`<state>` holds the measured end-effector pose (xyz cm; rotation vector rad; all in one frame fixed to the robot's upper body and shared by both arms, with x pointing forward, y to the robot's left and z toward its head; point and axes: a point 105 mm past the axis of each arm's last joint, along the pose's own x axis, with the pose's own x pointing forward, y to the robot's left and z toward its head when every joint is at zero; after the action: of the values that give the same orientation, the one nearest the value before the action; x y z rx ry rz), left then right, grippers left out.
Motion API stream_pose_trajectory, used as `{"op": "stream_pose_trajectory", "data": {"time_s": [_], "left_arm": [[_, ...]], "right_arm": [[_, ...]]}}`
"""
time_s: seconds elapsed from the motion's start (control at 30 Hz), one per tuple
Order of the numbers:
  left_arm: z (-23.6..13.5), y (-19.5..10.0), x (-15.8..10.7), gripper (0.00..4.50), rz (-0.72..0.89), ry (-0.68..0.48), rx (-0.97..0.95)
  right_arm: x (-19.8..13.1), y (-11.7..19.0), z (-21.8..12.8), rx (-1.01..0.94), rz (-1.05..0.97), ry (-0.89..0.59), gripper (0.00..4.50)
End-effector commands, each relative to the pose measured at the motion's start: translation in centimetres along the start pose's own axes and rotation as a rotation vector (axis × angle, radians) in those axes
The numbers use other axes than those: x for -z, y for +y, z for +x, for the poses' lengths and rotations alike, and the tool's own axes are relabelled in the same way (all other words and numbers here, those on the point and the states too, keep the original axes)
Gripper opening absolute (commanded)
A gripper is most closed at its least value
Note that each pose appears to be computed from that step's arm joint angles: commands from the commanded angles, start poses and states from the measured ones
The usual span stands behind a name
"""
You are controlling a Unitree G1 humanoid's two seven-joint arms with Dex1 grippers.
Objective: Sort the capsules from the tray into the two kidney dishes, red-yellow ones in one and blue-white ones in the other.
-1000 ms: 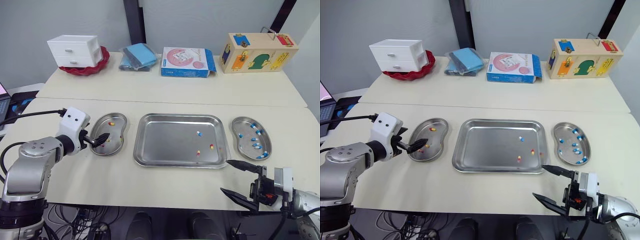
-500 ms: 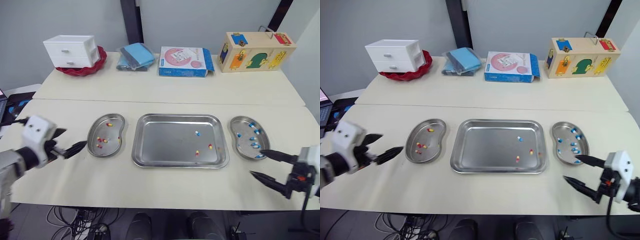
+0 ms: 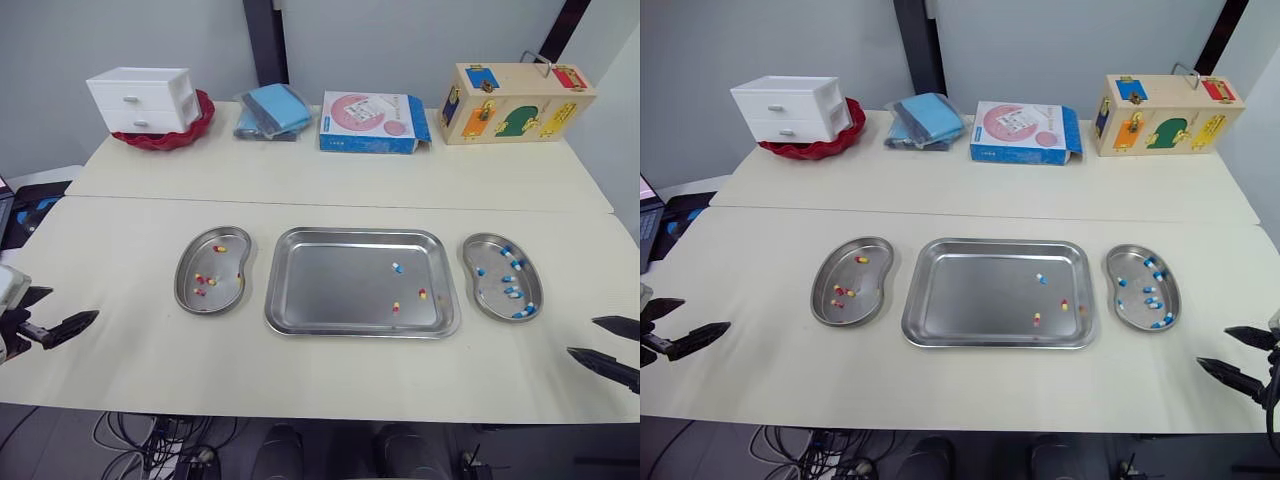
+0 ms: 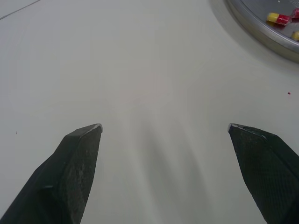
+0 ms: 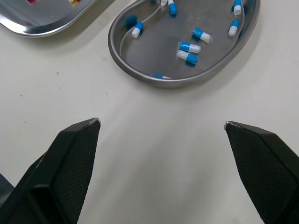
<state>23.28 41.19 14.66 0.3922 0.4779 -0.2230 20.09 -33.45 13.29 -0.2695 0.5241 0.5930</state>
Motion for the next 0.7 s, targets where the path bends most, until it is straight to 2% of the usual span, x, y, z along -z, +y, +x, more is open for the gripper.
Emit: {"op": "stream_pose_trajectory", "data": {"time_s": [0.03, 0.23, 0.37, 0.53, 0.7], "left_arm": [[-0.3, 0.1, -0.3, 4.48, 0.022, -0.002, -0.011], [-0.3, -0.2, 0.0, 4.48, 0.017, 0.010, -0.005], [-0.3, -1.0, -0.3, 4.48, 0.022, 0.011, 0.040], [1.2, -4.4, -3.1, 4.48, 0.076, -0.049, 0.156], [3.1, -8.9, -6.2, 4.48, 0.123, -0.132, 0.306]], "right_arm": [[-1.0, -0.2, -0.5, 0.011, -0.040, -0.030, 4.50], [-1.2, -0.2, -0.3, -0.003, -0.054, -0.047, 4.50], [-1.7, 1.3, 0.3, -0.051, -0.092, -0.133, 4.50], [-3.2, 6.3, 2.0, -0.193, -0.152, -0.343, 4.50], [-3.3, 10.3, 3.4, -0.299, -0.171, -0.446, 4.50]]}}
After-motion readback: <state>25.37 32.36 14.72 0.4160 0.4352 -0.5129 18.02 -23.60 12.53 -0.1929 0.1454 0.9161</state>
